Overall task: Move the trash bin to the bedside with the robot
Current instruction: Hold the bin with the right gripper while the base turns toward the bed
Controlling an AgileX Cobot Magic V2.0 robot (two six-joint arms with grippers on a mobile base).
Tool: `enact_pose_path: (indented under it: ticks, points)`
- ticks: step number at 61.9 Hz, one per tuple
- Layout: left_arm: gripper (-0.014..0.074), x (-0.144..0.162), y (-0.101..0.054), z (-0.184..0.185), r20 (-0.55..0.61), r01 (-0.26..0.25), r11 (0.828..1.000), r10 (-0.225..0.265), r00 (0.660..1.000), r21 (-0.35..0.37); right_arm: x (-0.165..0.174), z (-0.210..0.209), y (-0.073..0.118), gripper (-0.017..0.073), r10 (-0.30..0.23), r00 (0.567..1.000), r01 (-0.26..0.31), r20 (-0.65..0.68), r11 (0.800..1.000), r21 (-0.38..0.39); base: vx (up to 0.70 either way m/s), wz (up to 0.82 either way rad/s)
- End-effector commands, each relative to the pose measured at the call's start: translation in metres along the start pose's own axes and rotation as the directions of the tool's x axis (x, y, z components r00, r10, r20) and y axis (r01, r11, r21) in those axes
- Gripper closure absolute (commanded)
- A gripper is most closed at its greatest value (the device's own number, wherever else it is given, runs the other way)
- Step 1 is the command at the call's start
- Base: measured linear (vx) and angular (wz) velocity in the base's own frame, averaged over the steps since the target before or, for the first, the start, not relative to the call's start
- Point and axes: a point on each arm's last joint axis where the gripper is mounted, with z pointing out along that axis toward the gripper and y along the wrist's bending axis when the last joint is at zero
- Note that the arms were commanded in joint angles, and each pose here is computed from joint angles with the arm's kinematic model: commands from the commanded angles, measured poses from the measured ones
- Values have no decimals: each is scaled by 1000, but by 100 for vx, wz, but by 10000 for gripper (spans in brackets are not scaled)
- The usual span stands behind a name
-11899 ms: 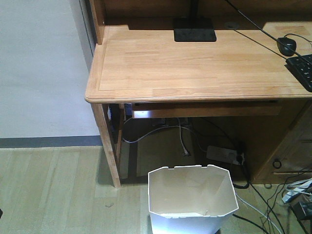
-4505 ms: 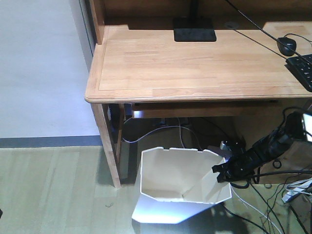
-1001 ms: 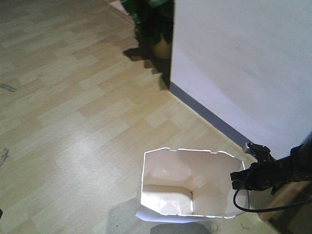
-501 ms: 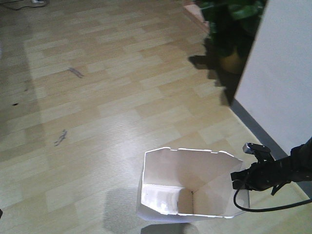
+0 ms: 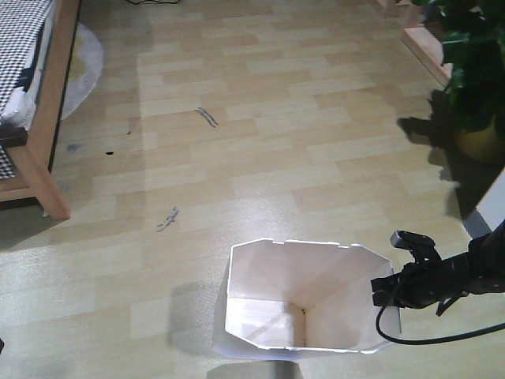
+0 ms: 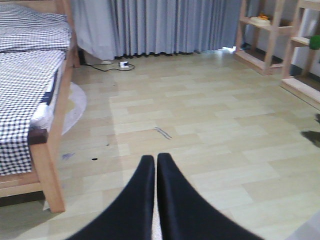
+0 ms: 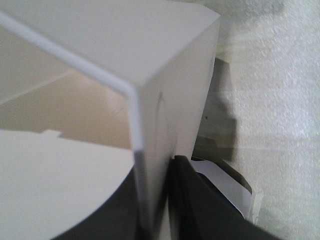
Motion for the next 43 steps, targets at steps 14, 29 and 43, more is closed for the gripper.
enact_pose_path:
  ticks: [14, 29, 43]
  points:
    - [599, -1, 0, 0, 65, 6, 1000, -7, 998, 8, -21, -20, 23, 564, -27, 992, 51, 127, 981, -185, 23, 14]
    - [599, -1, 0, 0, 65, 6, 1000, -7, 998, 8, -21, -20, 23, 564, -27, 992, 51, 127, 981, -185, 27, 3]
    - [599, -1, 0, 0, 65, 6, 1000, -7, 998, 8, -21, -20, 23, 564, -27, 992, 51, 127, 981, -185, 27, 4]
